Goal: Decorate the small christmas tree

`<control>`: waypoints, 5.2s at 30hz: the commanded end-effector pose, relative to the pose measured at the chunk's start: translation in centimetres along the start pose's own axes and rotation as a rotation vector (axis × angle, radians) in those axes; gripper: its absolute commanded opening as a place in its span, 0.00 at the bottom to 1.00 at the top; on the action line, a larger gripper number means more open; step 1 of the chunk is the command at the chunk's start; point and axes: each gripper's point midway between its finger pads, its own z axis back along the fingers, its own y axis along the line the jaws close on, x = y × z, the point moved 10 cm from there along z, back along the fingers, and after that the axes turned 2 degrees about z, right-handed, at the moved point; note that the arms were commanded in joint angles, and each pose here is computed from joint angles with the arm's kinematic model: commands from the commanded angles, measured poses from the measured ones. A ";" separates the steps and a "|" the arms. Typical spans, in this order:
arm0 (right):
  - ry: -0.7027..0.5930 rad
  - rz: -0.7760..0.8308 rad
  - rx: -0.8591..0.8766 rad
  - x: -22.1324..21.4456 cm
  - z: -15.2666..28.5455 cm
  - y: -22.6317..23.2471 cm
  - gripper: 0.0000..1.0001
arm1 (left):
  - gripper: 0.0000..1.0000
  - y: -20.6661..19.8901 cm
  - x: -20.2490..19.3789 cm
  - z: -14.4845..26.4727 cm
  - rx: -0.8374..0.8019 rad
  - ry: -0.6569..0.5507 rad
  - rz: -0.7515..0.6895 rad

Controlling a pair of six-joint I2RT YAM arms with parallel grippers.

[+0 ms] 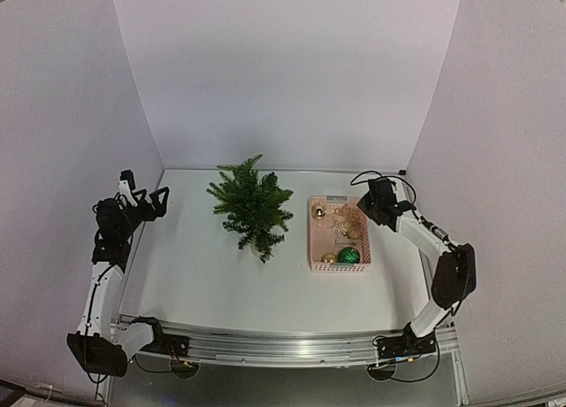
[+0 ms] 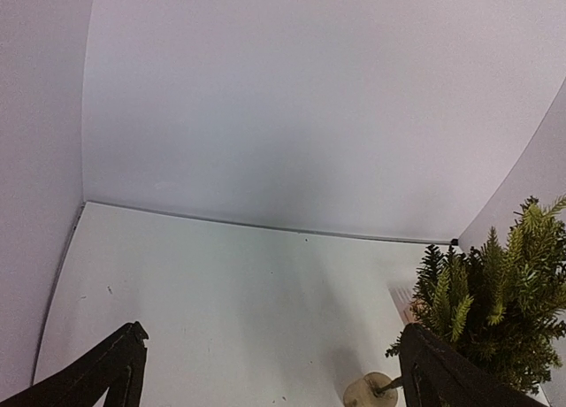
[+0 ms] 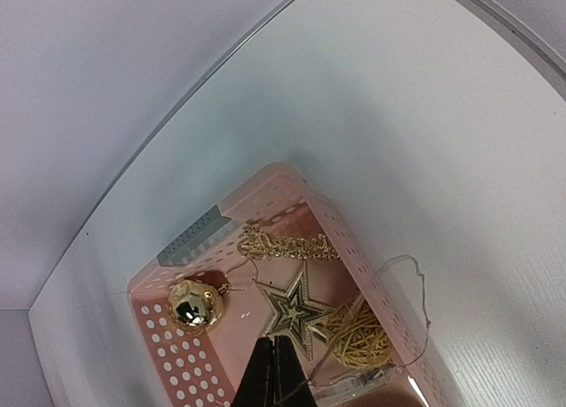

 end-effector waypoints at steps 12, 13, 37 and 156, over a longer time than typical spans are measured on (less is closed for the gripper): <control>0.051 -0.009 0.234 1.8 4.0 3.6 0.00 | 1.00 -0.5 0.9 -0.1 -0.049 -0.051 -0.008; 0.053 -0.009 0.249 1.9 4.3 3.8 0.00 | 1.00 -0.5 0.9 -0.1 -0.049 -0.053 -0.012; 0.037 0.128 0.583 3.5 12.0 11.5 0.00 | 1.00 -0.9 1.6 0.3 -0.066 -0.108 -0.082; 0.205 1.225 1.079 -32.1 23.0 8.0 0.86 | 0.00 -24.7 -6.0 2.1 -0.929 0.364 -0.125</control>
